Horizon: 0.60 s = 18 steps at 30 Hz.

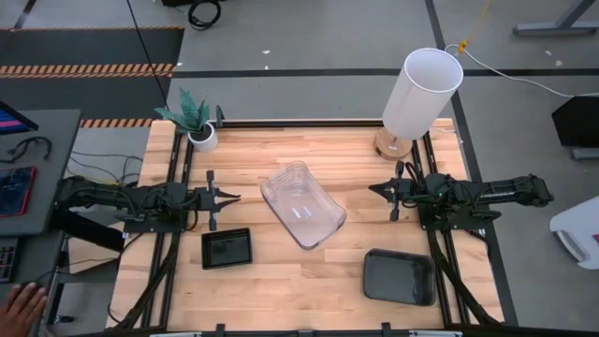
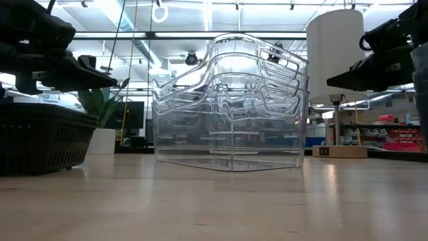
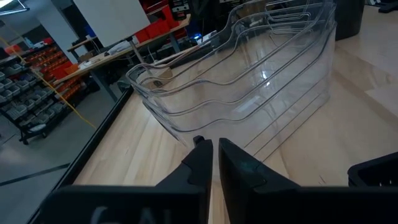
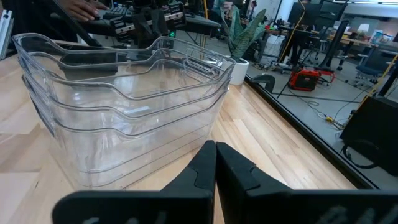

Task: Stack baskets by color
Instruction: Return to Home Position

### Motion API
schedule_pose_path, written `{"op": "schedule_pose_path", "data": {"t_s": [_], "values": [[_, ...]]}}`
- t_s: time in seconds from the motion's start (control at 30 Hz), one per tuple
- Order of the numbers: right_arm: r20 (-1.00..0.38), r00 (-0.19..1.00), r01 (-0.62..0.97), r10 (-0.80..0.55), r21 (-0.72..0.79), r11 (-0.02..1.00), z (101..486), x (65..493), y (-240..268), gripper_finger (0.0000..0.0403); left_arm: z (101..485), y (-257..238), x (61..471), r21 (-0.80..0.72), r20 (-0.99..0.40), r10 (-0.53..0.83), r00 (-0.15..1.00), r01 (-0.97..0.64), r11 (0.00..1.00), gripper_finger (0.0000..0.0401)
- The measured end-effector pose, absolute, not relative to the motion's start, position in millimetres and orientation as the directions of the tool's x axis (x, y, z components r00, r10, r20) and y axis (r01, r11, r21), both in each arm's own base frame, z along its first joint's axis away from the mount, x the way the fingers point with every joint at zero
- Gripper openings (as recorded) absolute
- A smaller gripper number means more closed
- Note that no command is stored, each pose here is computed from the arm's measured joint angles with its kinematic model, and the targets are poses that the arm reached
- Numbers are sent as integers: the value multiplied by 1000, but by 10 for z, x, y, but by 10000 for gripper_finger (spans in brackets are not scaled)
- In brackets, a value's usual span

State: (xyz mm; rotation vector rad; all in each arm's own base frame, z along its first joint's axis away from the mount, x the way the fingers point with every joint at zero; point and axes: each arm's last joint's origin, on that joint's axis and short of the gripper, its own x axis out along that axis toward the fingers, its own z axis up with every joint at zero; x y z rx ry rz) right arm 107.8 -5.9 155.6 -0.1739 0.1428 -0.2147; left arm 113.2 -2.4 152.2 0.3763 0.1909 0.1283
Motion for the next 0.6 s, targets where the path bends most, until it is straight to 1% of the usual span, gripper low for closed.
{"op": "schedule_pose_path", "data": {"t_s": [0.37,0.6], "values": [[-122,967,199,-224,-186,962,1555,1078,-59,14,1521,-24,1132,377,-162,160,974,-89,922,26],[-122,967,199,-224,-186,962,1556,1078,-59,14,1522,-24,1132,376,-161,160,974,-89,922,34]]}}
